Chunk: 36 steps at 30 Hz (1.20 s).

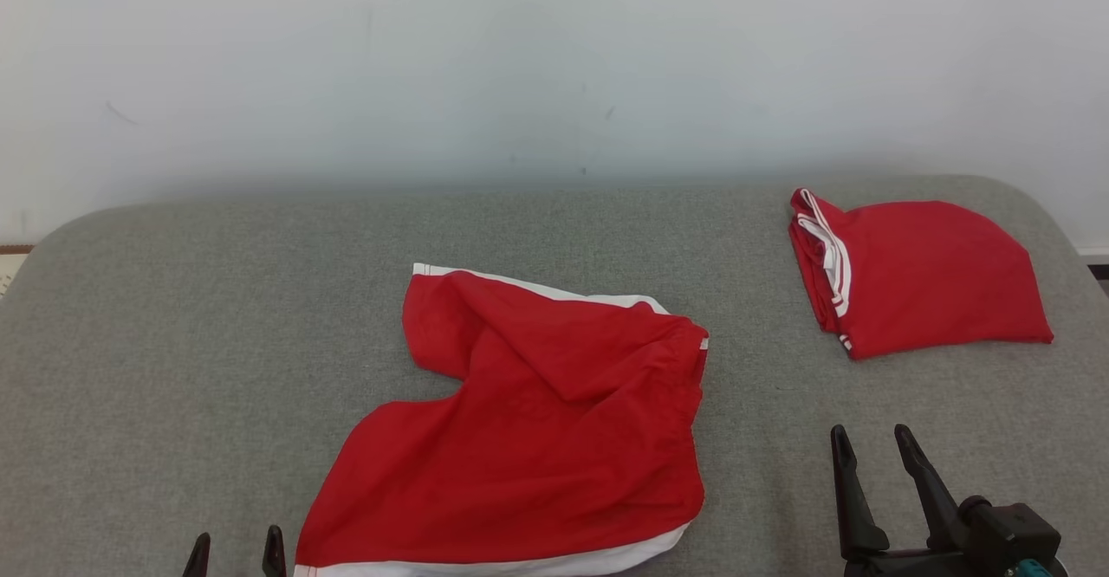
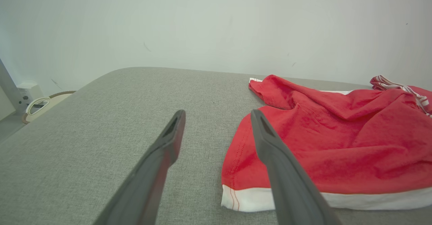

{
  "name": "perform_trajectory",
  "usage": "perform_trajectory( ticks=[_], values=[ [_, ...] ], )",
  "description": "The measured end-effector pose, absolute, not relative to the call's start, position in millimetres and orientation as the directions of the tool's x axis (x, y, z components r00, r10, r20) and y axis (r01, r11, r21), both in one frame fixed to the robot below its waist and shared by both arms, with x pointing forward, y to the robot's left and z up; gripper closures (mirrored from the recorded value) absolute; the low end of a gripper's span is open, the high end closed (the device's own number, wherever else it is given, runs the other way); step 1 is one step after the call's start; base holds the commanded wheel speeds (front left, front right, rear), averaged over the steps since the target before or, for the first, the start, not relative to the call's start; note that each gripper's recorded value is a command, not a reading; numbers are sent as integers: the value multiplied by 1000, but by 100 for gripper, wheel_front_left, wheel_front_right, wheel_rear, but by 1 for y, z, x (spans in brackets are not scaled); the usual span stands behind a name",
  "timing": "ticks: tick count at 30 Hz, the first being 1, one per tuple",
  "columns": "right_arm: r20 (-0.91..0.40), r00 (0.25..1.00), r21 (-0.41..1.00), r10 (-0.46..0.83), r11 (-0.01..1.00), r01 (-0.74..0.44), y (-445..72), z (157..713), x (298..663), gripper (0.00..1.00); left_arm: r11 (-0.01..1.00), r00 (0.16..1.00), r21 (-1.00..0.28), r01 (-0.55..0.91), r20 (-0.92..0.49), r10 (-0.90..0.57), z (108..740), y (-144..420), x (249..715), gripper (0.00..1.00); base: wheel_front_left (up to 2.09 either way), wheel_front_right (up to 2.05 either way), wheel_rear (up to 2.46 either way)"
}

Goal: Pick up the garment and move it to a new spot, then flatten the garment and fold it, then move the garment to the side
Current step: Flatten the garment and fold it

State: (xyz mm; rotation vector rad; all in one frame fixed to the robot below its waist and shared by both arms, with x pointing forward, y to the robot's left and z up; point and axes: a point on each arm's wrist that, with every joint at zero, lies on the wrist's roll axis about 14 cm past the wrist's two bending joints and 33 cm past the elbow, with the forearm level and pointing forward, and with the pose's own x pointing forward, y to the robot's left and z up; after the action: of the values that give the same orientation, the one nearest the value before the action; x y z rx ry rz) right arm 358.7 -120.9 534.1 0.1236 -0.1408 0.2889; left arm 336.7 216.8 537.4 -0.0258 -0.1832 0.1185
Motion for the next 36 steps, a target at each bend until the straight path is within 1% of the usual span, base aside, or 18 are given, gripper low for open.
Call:
perform_trajectory(
  ticks=[33, 36],
  values=[
    [146, 948, 102, 284, 949, -300, -117, 531, 360, 0, 992, 976, -38, -123, 176, 128, 536, 219, 336, 0, 0, 0, 0],
    [133, 947, 99, 293, 946, -307, -115, 528, 360, 0, 992, 976, -58, -115, 179, 124, 537, 219, 336, 0, 0, 0, 0]
  ],
)
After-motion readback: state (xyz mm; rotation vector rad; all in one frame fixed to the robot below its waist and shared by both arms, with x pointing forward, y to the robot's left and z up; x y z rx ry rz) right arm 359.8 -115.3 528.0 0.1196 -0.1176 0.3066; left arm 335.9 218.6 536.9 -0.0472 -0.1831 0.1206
